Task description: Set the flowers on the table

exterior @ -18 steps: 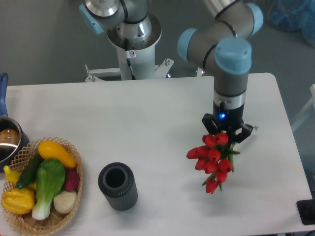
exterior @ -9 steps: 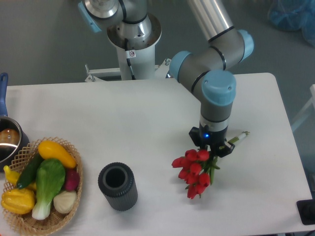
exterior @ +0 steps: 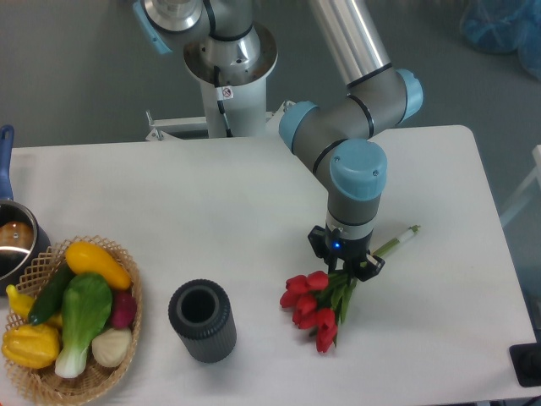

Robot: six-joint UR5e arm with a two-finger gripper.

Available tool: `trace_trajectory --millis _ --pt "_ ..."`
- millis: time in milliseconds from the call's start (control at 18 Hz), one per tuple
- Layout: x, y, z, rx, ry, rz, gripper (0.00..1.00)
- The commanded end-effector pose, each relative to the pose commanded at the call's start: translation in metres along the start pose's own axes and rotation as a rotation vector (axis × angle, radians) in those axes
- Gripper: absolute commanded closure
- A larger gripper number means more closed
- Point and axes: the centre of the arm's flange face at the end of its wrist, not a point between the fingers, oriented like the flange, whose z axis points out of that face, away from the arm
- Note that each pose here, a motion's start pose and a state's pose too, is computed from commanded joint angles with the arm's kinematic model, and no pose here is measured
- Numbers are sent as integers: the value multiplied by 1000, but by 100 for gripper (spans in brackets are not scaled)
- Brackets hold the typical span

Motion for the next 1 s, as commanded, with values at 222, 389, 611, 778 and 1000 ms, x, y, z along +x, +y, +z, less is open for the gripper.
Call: trace_trajectory --millis 222,389,611,778,1000 --pt "-8 0 -12 6 -24 -3 7" --pt "-19 10 -38 24 -66 -26 0" --pt "-37 9 -88 128 -122 -100 0" --pt "-54 25 -110 169 -125 -161 0" --pt "-66 54 -129 225 -115 -152 0"
